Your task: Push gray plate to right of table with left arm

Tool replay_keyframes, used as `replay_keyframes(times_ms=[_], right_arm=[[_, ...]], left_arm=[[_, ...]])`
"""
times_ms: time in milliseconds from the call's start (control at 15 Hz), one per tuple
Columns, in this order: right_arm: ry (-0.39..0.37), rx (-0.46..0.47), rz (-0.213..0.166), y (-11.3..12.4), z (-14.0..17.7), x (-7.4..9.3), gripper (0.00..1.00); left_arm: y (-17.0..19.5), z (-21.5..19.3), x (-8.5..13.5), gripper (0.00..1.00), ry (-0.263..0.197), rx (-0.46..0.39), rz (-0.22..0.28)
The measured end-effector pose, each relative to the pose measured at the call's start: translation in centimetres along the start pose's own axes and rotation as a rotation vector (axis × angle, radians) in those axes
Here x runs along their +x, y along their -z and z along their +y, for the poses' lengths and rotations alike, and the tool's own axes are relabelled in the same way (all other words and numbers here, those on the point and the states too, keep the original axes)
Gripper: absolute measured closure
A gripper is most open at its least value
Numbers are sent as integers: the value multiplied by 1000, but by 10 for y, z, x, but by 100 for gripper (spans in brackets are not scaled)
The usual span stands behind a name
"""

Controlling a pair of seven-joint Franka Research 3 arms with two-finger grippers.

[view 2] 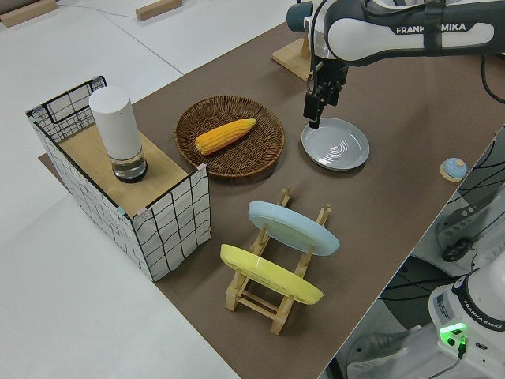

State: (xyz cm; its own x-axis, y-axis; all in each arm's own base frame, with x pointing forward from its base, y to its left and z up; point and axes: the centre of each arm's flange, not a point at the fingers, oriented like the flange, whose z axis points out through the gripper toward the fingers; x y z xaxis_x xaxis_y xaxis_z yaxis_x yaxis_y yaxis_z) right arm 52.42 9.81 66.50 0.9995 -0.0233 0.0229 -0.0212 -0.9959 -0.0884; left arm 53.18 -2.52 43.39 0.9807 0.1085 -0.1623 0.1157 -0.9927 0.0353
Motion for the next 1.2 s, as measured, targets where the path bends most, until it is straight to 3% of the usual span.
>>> replay_keyframes(times_ms=[333,867,1200], right_arm=[[0,0,0,0,0,0,0],[0,0,0,0,0,0,0],[0,0,0,0,0,0,0]], left_arm=[[-19,-1,2,1,2,3,-19],[-86,-8,-13,1,16,0,-40],[-104,-9,-20,2,25,-7,-57]])
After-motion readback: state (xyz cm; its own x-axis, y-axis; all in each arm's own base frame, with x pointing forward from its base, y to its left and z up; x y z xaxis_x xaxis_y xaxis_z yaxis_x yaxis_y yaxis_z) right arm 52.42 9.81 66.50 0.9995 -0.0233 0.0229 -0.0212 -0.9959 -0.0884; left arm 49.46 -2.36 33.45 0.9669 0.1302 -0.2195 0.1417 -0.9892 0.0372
